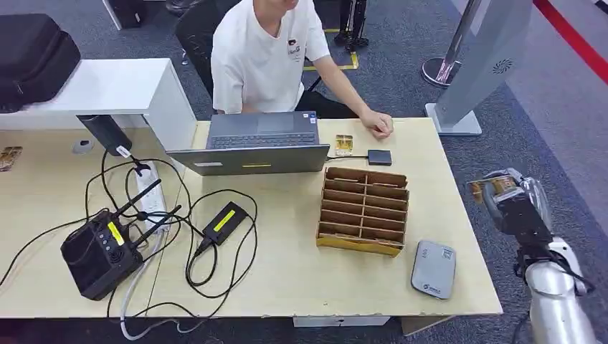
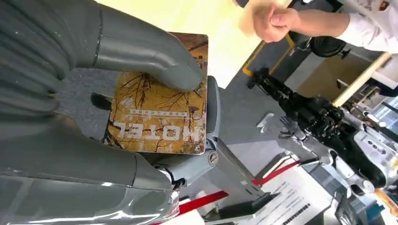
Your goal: Pass the card to the sensor for recognition and then transmit it.
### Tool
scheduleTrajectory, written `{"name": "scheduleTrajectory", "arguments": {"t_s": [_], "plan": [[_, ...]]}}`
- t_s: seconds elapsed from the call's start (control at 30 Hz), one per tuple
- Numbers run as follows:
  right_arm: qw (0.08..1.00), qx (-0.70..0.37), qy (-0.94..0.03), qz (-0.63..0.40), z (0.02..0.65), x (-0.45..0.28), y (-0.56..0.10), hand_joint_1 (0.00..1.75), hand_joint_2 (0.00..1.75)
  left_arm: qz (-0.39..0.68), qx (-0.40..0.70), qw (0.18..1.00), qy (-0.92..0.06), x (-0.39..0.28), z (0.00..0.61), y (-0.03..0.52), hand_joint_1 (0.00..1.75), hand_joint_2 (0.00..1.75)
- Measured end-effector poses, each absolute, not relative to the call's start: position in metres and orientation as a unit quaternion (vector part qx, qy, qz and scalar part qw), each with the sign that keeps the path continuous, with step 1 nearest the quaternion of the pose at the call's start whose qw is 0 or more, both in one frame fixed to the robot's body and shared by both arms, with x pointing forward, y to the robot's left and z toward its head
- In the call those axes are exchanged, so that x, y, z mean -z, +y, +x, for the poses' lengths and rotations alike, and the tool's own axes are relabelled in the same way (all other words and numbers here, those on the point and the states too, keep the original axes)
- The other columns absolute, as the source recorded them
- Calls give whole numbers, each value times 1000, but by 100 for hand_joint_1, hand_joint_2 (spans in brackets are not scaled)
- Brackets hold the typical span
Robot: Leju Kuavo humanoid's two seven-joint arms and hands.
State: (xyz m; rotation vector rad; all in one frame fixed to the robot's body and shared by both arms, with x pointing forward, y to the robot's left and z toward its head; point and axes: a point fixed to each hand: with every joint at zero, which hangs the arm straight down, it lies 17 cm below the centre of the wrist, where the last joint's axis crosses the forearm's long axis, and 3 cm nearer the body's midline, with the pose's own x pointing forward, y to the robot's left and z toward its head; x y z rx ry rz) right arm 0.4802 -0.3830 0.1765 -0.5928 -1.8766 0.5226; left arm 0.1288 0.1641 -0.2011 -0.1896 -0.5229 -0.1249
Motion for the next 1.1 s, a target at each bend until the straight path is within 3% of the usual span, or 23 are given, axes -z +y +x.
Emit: {"name": "scheduleTrajectory", "arguments": {"t_s": [1.1], "plan": [[601, -270, -729, -186, 429, -62, -334, 175, 175, -101, 55, 959, -258, 193, 122, 159, 0, 175]]}}
